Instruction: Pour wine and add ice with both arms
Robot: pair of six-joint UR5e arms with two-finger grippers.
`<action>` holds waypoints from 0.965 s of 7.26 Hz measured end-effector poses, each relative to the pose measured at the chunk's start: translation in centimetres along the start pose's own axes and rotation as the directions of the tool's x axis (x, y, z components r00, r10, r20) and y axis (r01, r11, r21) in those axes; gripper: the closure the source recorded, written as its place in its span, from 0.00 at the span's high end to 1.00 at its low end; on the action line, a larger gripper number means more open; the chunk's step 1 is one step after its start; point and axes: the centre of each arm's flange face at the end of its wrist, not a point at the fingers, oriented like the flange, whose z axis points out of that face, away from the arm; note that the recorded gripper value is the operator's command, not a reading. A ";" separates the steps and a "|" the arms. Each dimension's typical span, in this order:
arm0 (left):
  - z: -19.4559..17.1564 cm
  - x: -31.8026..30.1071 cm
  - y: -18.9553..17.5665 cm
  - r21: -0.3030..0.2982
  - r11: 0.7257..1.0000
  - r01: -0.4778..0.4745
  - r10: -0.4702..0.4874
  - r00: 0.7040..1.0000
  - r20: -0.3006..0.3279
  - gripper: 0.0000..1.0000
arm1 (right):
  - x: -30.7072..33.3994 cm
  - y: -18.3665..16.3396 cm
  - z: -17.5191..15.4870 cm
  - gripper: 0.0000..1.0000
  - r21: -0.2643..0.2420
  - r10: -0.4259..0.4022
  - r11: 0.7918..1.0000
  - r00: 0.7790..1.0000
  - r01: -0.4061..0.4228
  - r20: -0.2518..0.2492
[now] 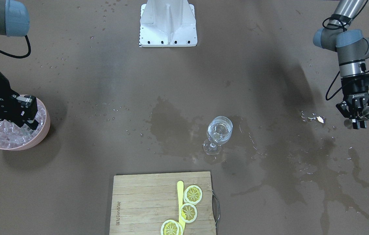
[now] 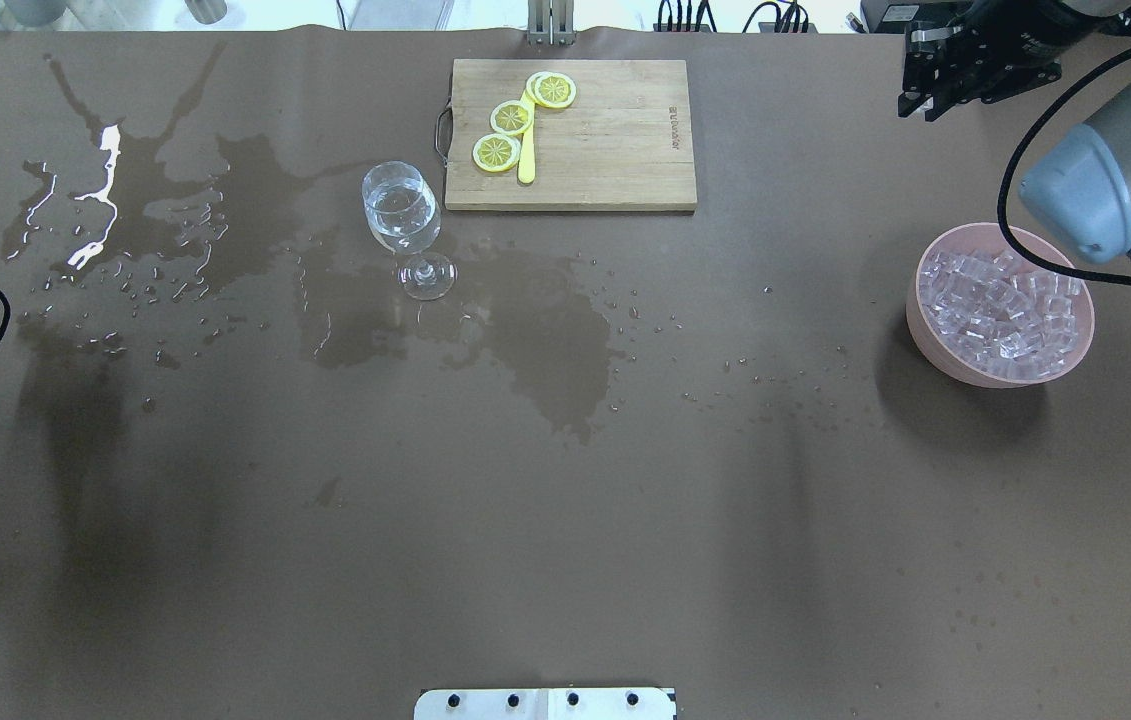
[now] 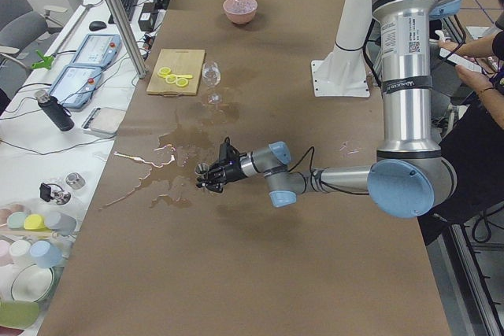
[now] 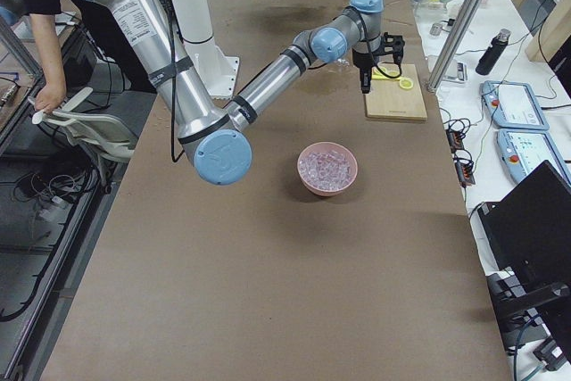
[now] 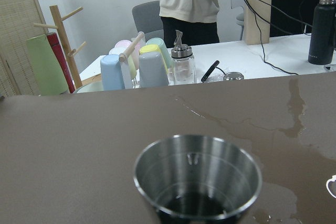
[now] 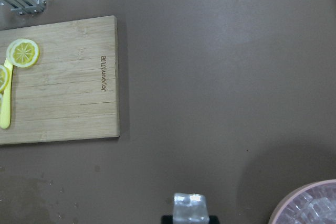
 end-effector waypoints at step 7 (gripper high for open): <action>-1.8 21.6 -12.5 -0.018 0.977 -0.214 0.213 0.976 -0.047 0.24 | -4.4 0.5 0.1 0.00 -0.007 0.041 0.999 0.999 -0.041 -0.012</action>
